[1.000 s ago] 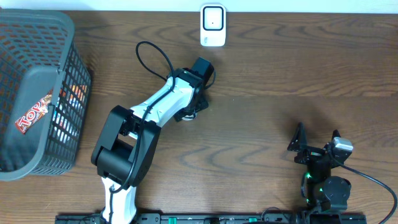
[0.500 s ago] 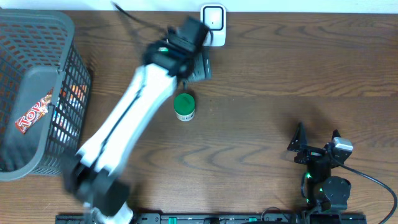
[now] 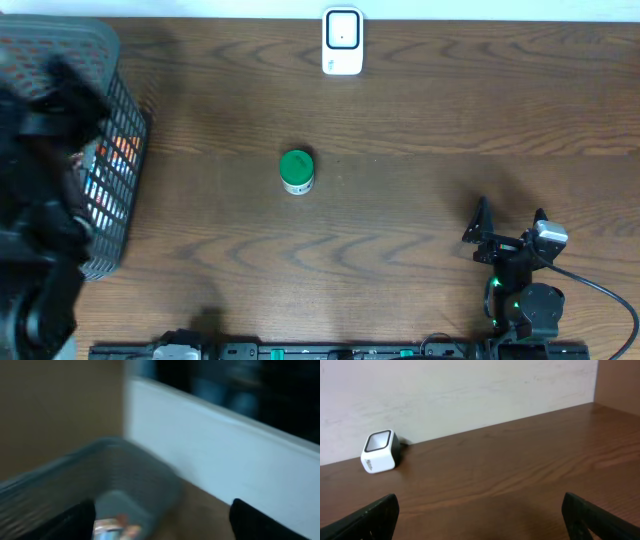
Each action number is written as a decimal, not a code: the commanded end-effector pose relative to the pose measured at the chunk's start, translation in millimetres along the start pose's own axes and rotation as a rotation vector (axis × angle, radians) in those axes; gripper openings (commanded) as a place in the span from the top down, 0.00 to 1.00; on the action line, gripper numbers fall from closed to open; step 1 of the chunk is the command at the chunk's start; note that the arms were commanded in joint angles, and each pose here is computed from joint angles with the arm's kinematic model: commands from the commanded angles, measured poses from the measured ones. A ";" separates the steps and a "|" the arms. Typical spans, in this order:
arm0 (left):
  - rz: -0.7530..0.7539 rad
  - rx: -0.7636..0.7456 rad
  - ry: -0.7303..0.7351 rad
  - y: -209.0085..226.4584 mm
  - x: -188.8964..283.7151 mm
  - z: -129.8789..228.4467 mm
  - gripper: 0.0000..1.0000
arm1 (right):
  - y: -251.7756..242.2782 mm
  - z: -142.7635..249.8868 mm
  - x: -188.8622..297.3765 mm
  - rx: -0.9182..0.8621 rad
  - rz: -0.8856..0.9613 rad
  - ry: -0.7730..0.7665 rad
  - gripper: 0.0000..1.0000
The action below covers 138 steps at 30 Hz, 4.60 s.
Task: Scan the item barcode
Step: 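Reach the left gripper into the basket and grasp the white caplet box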
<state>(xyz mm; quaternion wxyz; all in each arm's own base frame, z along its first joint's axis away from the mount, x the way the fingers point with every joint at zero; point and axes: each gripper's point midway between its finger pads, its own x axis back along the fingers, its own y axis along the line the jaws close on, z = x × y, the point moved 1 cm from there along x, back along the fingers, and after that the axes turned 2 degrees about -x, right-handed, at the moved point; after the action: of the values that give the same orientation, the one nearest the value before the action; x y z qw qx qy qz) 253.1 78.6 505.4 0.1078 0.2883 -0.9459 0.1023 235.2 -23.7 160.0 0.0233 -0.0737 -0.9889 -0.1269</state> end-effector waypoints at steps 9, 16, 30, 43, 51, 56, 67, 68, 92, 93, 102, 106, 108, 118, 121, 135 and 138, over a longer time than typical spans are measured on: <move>-0.478 0.245 0.373 117.3 -123.6 106.2 0.07 | -1.2 0.5 0.1 -0.007 0.004 0.001 0.01; -0.489 0.311 0.779 148.3 -194.5 212.8 0.07 | -1.2 0.5 0.1 -0.007 0.004 0.001 0.01; -0.351 0.155 1.438 137.4 -243.8 411.0 0.07 | -1.2 0.5 0.1 -0.007 0.004 0.001 0.01; -0.366 0.133 1.562 144.0 -238.9 457.2 0.35 | -1.2 0.4 0.1 -0.007 0.004 0.001 0.01; -0.357 0.134 1.519 140.9 -237.0 432.0 0.39 | -1.2 0.5 0.1 -0.007 0.004 0.001 0.01; -0.334 0.141 1.405 135.7 -237.4 381.0 0.39 | -1.2 0.4 0.1 -0.007 0.004 0.001 0.01; -0.154 0.253 0.828 100.0 -184.0 179.9 0.39 | -1.2 0.5 0.1 -0.007 0.004 0.001 0.01; -0.131 0.253 0.760 96.2 -174.0 161.5 0.39 | -1.2 0.5 0.1 -0.007 0.004 0.001 0.01; -0.379 0.193 1.121 144.1 -222.5 307.6 0.06 | -1.2 0.5 0.1 -0.007 0.004 0.001 0.01; -0.384 0.192 1.141 145.2 -225.0 315.6 0.07 | -1.2 0.4 0.1 -0.007 0.004 0.001 0.01; -0.407 0.183 1.263 153.3 -238.0 377.3 0.06 | -1.2 0.5 0.1 -0.007 0.004 0.001 0.01; -0.404 0.185 1.263 154.6 -239.3 391.7 0.07 | -1.2 0.5 0.1 -0.007 0.004 0.001 0.01; -0.403 0.185 1.259 155.2 -240.1 395.8 0.06 | -1.2 0.5 0.1 -0.007 0.004 0.001 0.01; -0.405 0.185 1.268 157.7 -236.7 417.4 0.29 | -1.2 0.5 0.1 -0.007 0.004 0.001 0.01; -0.406 0.184 1.270 157.7 -236.3 417.7 0.43 | -1.2 0.4 0.1 -0.007 0.004 0.001 0.01; -0.342 0.228 1.075 142.4 -237.5 300.9 0.55 | -1.2 0.5 0.1 -0.007 0.004 0.001 0.01; -0.334 0.275 0.916 139.4 -224.6 233.8 0.55 | -1.2 0.5 0.1 -0.007 0.004 0.001 0.01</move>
<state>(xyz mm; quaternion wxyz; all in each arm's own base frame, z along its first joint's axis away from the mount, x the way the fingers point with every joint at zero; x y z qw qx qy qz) 318.2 237.6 119.7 0.5825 0.3495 -0.6611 0.3186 235.2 -23.7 160.1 0.0231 -0.0737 -0.9889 -0.1270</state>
